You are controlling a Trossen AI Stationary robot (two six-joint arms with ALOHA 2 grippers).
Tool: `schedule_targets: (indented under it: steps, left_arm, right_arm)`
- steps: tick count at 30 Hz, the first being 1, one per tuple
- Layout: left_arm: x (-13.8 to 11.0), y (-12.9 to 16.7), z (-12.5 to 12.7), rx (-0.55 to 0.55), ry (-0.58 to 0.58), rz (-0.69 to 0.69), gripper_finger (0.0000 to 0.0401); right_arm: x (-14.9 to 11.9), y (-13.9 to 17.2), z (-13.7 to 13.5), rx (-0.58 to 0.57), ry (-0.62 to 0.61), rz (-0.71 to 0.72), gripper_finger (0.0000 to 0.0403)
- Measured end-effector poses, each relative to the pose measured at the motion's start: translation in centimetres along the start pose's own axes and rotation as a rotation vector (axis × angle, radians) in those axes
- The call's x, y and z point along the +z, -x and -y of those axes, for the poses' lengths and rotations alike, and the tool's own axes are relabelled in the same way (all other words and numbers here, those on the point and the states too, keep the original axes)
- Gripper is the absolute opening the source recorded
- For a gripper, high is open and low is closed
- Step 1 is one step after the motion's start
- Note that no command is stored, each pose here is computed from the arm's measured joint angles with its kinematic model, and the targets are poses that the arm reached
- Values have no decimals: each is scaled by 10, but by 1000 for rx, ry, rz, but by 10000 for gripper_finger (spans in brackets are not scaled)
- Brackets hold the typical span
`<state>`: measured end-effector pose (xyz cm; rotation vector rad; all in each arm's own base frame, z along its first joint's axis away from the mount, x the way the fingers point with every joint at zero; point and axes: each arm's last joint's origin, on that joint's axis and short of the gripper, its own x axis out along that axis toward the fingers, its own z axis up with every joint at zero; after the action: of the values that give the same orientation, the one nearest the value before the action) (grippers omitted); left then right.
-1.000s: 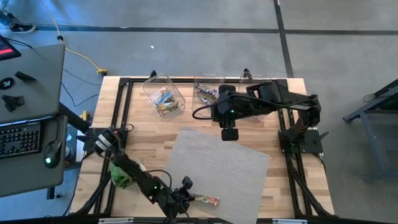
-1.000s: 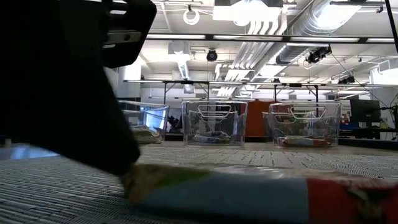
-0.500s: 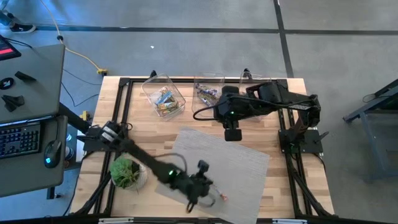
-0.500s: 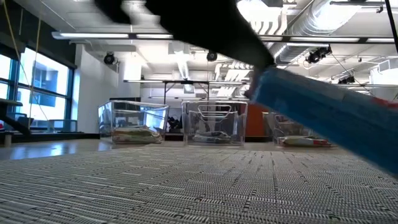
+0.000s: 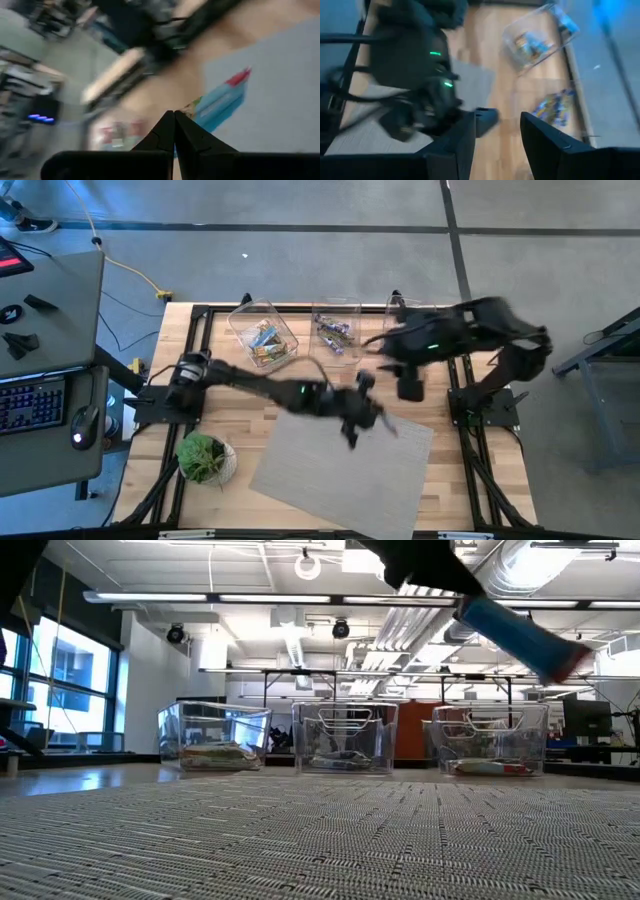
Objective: Pick and place Granola Bars by type
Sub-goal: Put the red granola bar into the right transparent bin
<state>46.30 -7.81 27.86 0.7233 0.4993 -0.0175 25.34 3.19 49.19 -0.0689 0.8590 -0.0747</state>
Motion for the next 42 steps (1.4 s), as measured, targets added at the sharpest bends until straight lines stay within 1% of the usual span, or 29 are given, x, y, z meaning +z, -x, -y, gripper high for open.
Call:
schedule_targets:
  steps: [4,7,8,10,11,13,16,18,22,26,30,32,34,38,42]
  left_arm:
    - [-17,-9,-57,129,-23,12,0]
    - [-35,-18,-100,196,6,104,0]
    - [-42,-21,-113,224,19,141,0]
    - [-60,-28,-134,263,39,139,0]
    - [-67,-33,-144,305,50,151,0]
    - [-82,-38,-160,346,97,149,0]
    - [-102,-47,-176,315,169,183,0]
    - [-115,-55,-179,287,185,175,0]
    - [-135,-73,-173,267,208,137,0]
    - [-147,-88,-163,243,220,108,0]
    - [-156,-99,-154,226,200,70,0]
    - [-158,-100,-154,257,201,33,0]
    - [-161,-103,-152,296,203,-2,0]
    - [-166,-106,-149,278,207,-21,0]
    - [-164,-105,-147,235,211,-15,0]
  right_arm:
    - [-10,36,4,-68,-24,127,140]
    - [-14,52,9,-89,-53,193,140]
    - [-15,54,10,-97,-64,199,140]
    - [-16,55,13,-126,-100,201,140]
    - [-17,55,14,-147,-128,195,140]
    - [-19,51,17,-206,-185,162,140]
    - [-19,43,23,-324,-257,128,140]
    - [-22,35,28,-394,-288,107,139]
    - [-28,13,38,-480,-320,20,139]
    - [-41,-17,48,-502,-370,-112,139]
    - [-61,-44,60,-539,-409,-253,139]
    - [-74,-55,63,-548,-452,-312,139]
    - [-88,-65,63,-534,-459,-377,139]
    - [-113,-73,59,-523,-460,-458,139]
    - [-137,-74,56,-543,-496,-485,139]
